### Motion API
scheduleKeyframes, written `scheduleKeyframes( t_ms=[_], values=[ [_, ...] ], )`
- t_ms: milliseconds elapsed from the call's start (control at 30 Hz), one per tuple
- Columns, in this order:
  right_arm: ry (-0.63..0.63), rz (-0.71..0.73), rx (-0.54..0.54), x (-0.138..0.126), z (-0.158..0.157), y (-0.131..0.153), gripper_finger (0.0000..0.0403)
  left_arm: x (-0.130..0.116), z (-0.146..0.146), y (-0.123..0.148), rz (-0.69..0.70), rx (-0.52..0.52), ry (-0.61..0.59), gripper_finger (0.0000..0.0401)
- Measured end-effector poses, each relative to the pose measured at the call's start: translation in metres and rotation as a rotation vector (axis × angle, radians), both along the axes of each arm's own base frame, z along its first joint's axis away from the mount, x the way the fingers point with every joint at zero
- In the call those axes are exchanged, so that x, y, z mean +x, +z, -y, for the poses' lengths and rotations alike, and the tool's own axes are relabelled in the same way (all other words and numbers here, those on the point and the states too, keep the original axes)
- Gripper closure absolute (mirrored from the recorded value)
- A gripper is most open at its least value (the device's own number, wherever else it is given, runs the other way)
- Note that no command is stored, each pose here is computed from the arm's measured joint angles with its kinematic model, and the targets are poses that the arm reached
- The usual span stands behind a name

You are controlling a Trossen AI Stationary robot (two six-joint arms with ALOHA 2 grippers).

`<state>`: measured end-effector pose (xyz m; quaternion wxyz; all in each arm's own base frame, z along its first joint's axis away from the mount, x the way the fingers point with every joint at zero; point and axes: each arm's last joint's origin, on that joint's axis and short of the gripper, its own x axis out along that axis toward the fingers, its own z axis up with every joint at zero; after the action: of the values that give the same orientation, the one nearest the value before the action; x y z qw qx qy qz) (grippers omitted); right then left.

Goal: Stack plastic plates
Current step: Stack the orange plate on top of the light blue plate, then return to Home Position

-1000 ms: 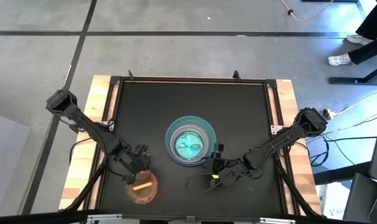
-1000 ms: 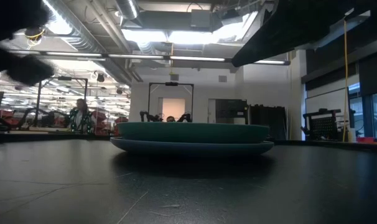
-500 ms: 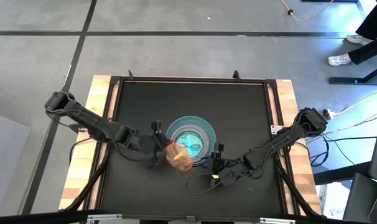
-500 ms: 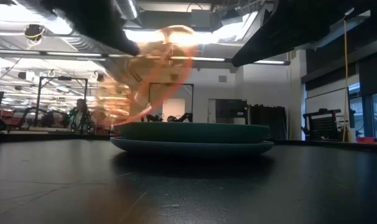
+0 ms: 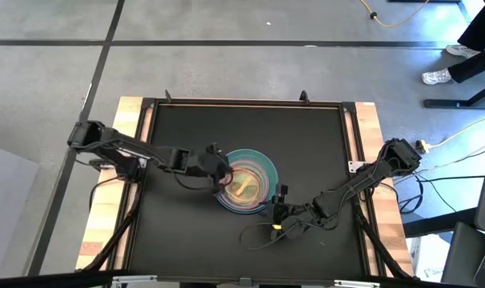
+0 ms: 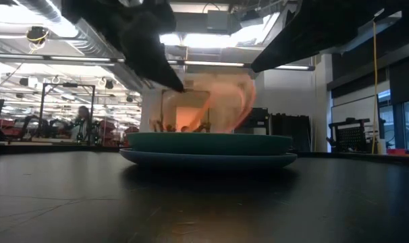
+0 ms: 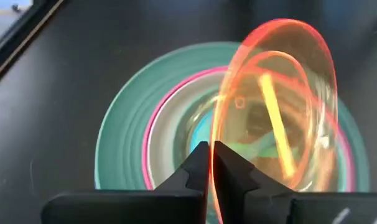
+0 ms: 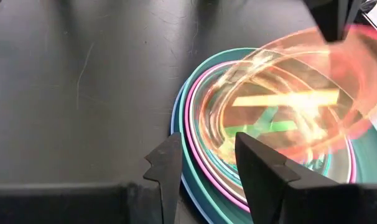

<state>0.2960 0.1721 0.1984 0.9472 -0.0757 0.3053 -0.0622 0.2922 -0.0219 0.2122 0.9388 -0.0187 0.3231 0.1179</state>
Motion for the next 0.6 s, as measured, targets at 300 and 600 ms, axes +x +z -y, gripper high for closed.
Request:
scheduleKeyframes(
  t_ms=[300, 600],
  values=[
    [0.000, 0.000, 0.000, 0.000, 0.000, 0.000, 0.0260, 0.009, -0.005, -0.018, -0.052, -0.065, -0.040, 0.0336],
    [0.000, -0.003, -0.001, 0.000, 0.000, 0.000, 0.0260, -0.006, -0.004, 0.011, 0.015, -0.002, -0.060, 0.0290]
  ],
)
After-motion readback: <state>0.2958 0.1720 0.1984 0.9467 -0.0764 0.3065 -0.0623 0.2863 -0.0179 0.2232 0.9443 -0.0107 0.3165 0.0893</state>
